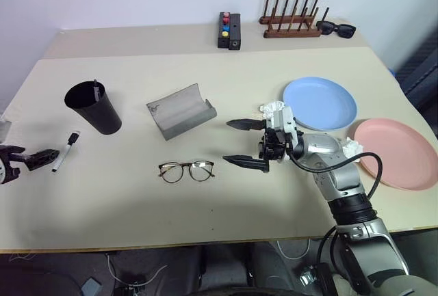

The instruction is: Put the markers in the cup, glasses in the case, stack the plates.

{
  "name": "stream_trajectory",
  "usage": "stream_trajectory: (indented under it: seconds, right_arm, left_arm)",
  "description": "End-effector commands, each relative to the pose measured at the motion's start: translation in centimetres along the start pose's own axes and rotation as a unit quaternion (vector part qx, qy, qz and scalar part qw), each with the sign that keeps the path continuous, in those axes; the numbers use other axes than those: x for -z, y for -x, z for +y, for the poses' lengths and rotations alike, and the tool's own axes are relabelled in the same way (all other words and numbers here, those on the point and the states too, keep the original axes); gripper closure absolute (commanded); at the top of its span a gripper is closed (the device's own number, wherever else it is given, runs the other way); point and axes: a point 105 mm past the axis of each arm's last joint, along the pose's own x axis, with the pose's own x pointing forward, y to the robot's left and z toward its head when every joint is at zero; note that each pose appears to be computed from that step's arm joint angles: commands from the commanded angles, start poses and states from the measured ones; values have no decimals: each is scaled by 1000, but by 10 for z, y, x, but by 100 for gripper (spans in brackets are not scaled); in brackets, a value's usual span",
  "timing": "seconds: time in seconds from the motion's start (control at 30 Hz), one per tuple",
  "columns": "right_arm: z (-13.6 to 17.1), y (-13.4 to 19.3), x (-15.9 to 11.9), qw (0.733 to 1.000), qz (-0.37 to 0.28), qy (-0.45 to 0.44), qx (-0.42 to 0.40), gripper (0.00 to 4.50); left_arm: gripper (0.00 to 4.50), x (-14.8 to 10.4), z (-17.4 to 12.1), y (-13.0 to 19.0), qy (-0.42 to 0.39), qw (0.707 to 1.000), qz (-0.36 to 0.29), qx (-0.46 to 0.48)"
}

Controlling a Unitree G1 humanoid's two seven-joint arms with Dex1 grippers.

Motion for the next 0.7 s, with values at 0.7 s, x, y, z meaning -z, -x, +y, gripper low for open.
stream_trajectory:
  seconds: [0.7]
  right_arm:
    - [0,3,-17,999,-11,30,19,0]
  left_arm:
    - [6,17,2,-59,31,994,87,-53]
